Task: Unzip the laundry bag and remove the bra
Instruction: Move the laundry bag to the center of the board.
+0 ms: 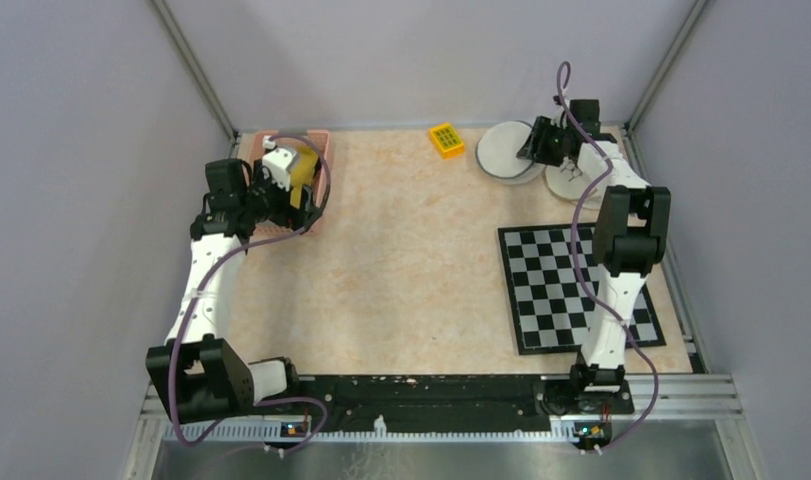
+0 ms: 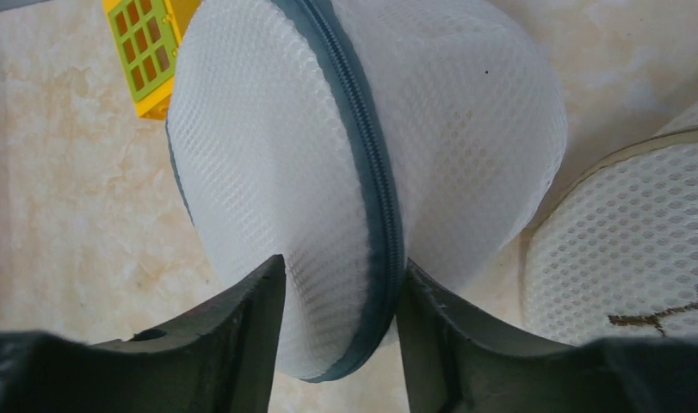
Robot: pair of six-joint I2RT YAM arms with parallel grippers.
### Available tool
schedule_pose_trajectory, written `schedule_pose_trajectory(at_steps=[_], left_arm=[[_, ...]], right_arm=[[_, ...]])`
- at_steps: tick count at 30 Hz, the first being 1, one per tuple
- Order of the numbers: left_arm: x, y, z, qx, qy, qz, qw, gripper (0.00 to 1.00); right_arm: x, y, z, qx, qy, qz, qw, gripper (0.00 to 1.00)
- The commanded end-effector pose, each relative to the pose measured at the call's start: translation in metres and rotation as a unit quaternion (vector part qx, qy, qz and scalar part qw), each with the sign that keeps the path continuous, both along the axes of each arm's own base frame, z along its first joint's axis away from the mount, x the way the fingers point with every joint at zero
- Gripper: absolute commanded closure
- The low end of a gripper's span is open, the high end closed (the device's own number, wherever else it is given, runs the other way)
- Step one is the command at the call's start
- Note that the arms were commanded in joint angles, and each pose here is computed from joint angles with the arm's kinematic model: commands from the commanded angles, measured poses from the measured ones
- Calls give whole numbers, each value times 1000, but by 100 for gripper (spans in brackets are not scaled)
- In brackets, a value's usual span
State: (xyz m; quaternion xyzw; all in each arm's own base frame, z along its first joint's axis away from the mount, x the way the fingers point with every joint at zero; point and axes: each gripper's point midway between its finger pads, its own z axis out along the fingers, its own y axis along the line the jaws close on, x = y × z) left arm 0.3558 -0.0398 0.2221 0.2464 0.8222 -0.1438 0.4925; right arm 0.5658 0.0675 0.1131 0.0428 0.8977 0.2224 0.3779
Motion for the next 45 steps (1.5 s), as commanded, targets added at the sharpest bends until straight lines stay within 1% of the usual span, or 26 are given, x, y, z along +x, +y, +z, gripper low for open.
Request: schedule_pose_trajectory(at_steps=[1,5,8,10,15,17,23,32,36,38,42,44,45], left_arm=[[-4,-9,10,-3,-16,-11,1000,1],[-2,-17,11,-11,-12,-17,1000,1],[0,-22,12,-11,-14,-23,1000,1],[2,-22,13,-11,-17,-21,1000,1],[3,-24,16,-16,-14,-25,999,1],[3,-25,16,-20,-13,-26,999,1],[2,-30,15,-30,-6,-31,999,1],[-1,-35,11,-36,4,-38,999,1],[-4,-44,6,-51,20,-52,997,1],[-6,-49,3,-54,26,-60,996,1],[-11,-61,-4,-61,41,-81,994,1],[-14,-64,-10,-63,51,-84,993,1],[-19,-74,-14,-66,59,-96,991,1]], right_arm=[[9,17,40,36,-39,20,998,64],[-1,28,57,73,-45,34,996,79],[-13,40,69,115,-46,51,991,95],[-23,52,75,146,-46,73,986,100],[-46,68,80,194,-24,108,975,100],[-61,88,74,212,-1,136,968,100],[-106,123,51,253,65,194,946,100],[-182,176,35,236,103,306,917,100],[-219,187,28,227,113,366,896,100],[-237,188,22,222,129,389,885,100],[-254,185,12,205,135,426,871,99],[-255,182,5,193,142,432,869,98],[-251,181,2,180,142,433,872,97]])
